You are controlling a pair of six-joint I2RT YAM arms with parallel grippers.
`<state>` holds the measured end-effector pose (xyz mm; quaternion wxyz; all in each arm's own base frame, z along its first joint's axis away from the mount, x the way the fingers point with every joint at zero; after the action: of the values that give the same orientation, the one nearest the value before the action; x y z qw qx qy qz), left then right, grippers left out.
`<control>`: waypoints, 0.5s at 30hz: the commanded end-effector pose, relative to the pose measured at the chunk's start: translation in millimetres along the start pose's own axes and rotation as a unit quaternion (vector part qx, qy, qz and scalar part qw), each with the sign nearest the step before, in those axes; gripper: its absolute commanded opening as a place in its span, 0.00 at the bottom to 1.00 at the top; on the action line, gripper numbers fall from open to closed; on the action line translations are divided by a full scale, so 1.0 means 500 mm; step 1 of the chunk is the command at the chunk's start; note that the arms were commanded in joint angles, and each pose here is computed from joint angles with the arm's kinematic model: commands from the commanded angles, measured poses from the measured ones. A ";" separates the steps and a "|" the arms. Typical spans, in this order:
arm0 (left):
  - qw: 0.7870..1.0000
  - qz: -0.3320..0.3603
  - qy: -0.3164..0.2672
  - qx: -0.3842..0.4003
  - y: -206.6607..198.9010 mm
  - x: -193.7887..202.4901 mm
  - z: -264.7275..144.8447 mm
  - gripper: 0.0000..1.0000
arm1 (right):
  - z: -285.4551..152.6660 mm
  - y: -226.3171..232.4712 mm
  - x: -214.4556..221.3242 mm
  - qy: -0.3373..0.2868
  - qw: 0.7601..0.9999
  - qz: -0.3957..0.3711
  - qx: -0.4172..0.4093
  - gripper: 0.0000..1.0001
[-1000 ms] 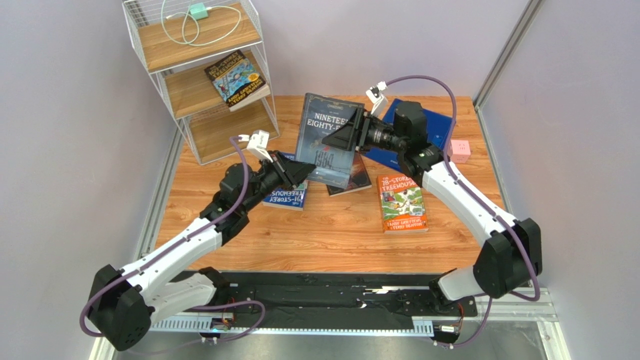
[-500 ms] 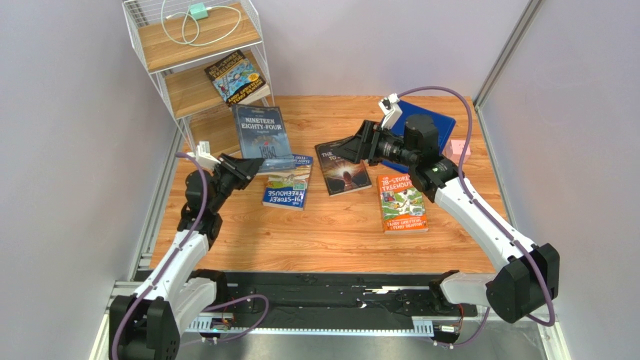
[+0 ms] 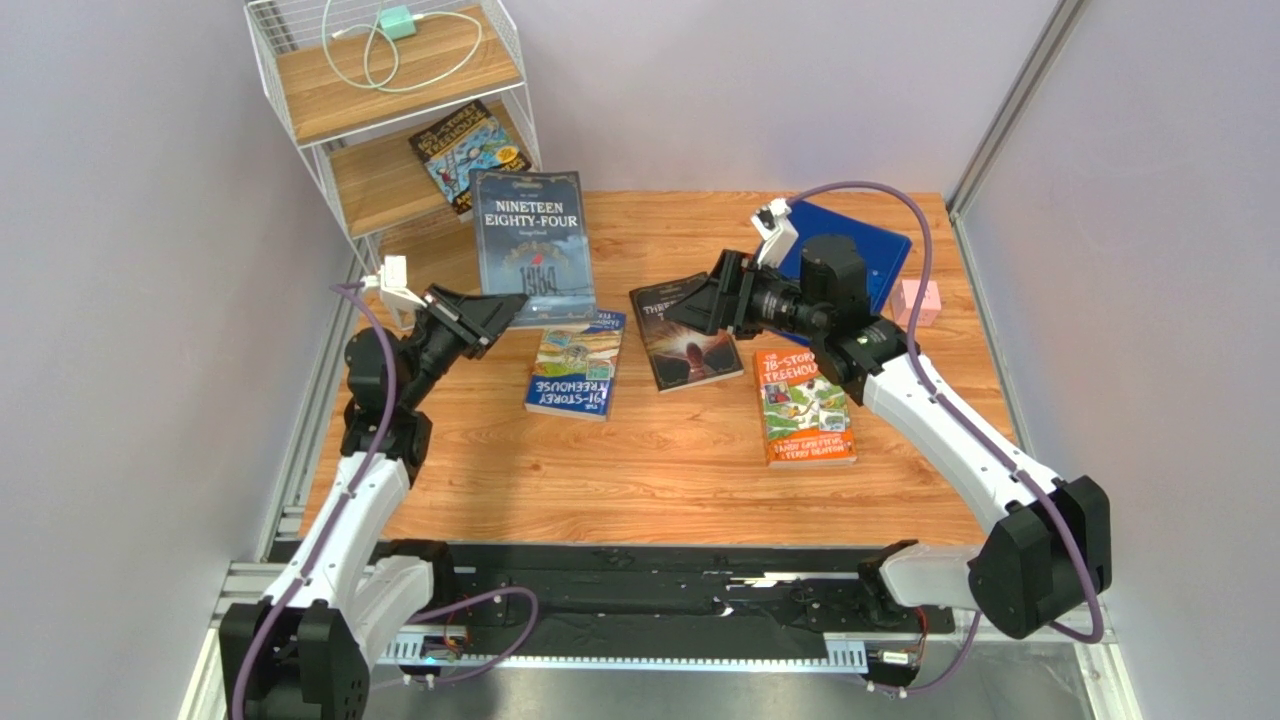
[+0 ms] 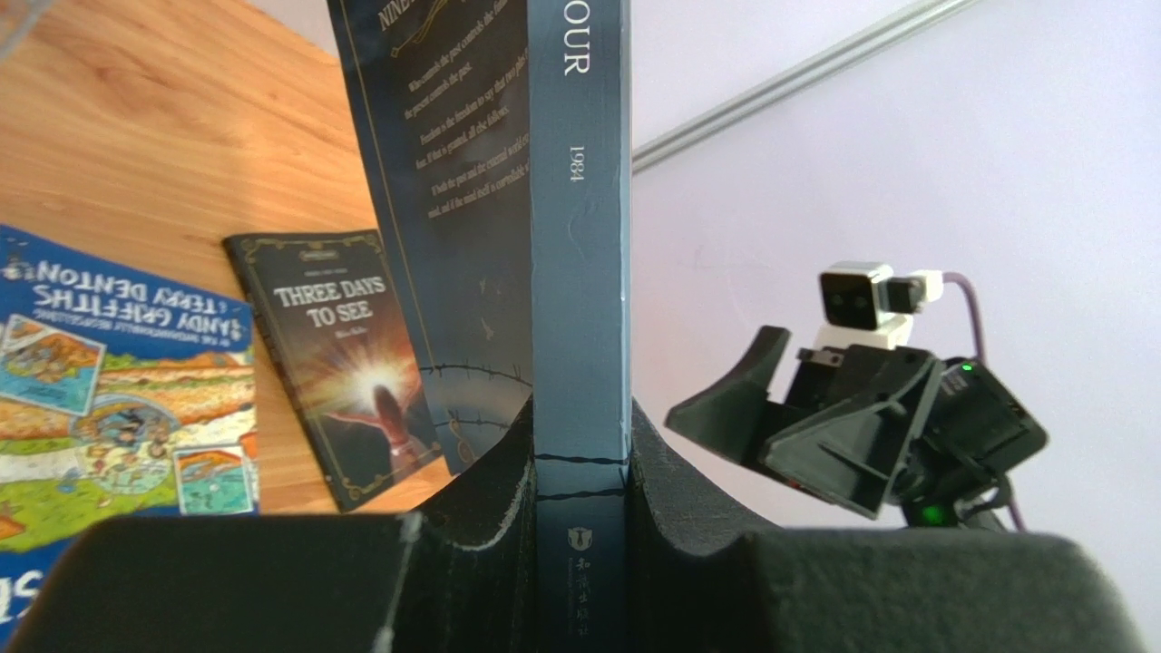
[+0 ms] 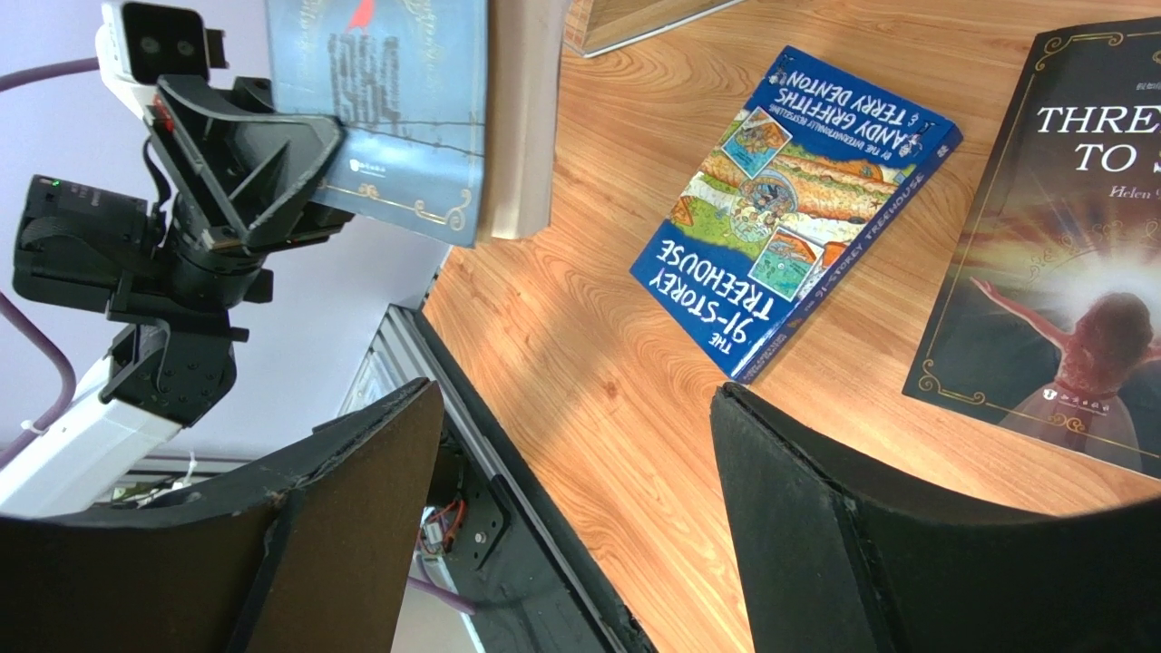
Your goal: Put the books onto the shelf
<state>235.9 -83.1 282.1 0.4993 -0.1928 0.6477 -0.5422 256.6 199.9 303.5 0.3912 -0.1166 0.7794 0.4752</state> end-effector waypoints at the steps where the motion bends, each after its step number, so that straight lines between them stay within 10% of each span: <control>1: 0.991 0.045 -0.037 0.123 -0.110 -0.054 0.003 0.00 | 0.002 0.000 -0.002 -0.007 1.000 -0.015 -0.009 0.78; 15: 0.978 -0.036 -0.085 0.188 -0.075 -0.156 0.008 0.00 | -0.003 -0.015 0.016 0.001 1.000 -0.016 0.013 0.79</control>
<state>270.6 -42.0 296.5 0.4935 -0.2524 0.5667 -0.6096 254.7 198.3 290.2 0.3799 -0.1162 0.7899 0.4671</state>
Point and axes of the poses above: each gripper's point midway between its finger pads, its own z axis out along the fingers, its own y axis along the line the jaws close on, x = y × z, the point moved 9 cm from there along -z, back along the fingers, and after that the axes turned 5 degrees about -z, right-handed, at the moved point
